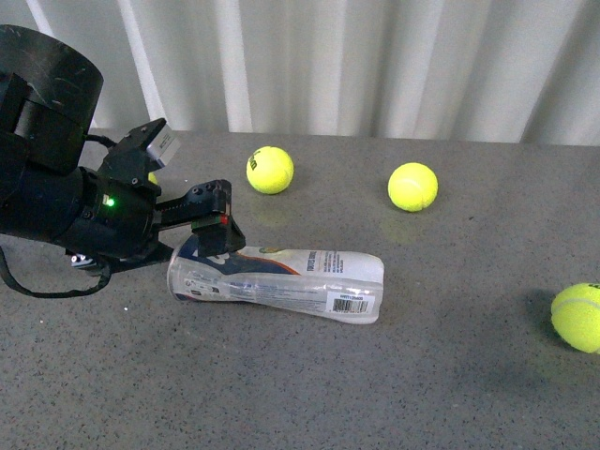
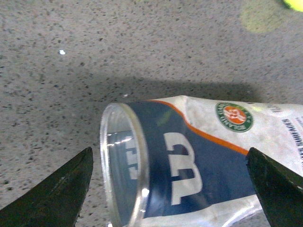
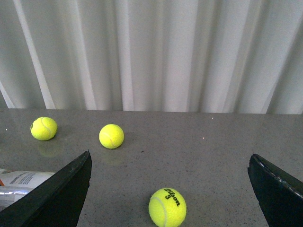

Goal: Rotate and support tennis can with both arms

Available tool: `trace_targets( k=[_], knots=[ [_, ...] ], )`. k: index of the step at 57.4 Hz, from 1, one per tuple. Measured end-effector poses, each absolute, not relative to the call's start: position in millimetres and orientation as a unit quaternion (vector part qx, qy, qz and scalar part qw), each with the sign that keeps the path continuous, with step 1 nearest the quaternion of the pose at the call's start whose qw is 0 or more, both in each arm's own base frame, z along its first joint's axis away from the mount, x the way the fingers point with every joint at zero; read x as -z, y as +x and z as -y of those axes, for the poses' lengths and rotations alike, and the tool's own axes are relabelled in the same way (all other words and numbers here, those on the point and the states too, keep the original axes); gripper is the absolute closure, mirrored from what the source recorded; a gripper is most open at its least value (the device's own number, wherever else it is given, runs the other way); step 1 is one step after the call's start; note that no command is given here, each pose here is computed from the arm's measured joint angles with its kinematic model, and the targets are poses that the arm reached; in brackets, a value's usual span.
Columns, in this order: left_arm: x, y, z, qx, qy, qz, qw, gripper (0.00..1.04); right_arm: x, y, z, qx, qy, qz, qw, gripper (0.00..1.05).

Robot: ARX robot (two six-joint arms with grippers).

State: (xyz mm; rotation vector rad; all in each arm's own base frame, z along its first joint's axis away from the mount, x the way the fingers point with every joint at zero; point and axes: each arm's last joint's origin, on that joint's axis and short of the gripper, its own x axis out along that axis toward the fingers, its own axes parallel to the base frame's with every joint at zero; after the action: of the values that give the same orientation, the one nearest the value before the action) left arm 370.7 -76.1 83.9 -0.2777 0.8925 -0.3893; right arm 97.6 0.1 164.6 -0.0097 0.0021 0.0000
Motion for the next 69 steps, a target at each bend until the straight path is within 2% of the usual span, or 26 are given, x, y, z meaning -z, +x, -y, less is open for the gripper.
trace_targets(
  k=[22, 26, 30, 39, 49, 55, 59, 64, 69],
  knots=[
    [-75.8, 360.9, 86.7, 0.209, -0.197, -0.439, 0.851, 0.67, -164.6, 97.6, -0.1, 0.0, -0.005, -0.001, 1.0, 0.07],
    [-73.2, 358.2, 87.7, 0.214, -0.21, -0.447, 0.843, 0.85, -164.6, 97.6, -0.1, 0.0, -0.005, -0.001, 1.0, 0.07],
    [-76.2, 357.1, 90.1, 0.223, -0.219, -0.447, 0.838, 0.95, -164.6, 97.6, -0.1, 0.0, -0.005, -0.001, 1.0, 0.07],
    [-105.8, 346.1, 100.2, 0.275, -0.222, -0.418, 0.837, 1.0, -164.6, 97.6, -0.1, 0.0, -0.005, -0.001, 1.0, 0.07],
    [-187.3, 327.5, 115.9, 0.365, -0.144, -0.36, 0.846, 1.01, -164.6, 97.6, -0.1, 0.0, -0.005, -0.001, 1.0, 0.07],
    [-259.9, 318.4, 126.5, 0.417, -0.007, -0.308, 0.855, 1.01, -164.6, 97.6, -0.1, 0.0, -0.005, -0.001, 1.0, 0.07],
    [-289.0, 316.3, 131.3, 0.427, 0.065, -0.294, 0.853, 1.01, -164.6, 97.6, -0.1, 0.0, -0.005, -0.001, 1.0, 0.07],
    [-316.3, 314.8, 138.4, 0.426, 0.188, -0.283, 0.839, 1.01, -164.6, 97.6, -0.1, 0.0, -0.005, -0.001, 1.0, 0.07],
    [-330.4, 317.2, 147.2, 0.427, 0.327, -0.282, 0.794, 1.01, -164.6, 97.6, -0.1, 0.0, -0.005, -0.001, 1.0, 0.07]
  ],
)
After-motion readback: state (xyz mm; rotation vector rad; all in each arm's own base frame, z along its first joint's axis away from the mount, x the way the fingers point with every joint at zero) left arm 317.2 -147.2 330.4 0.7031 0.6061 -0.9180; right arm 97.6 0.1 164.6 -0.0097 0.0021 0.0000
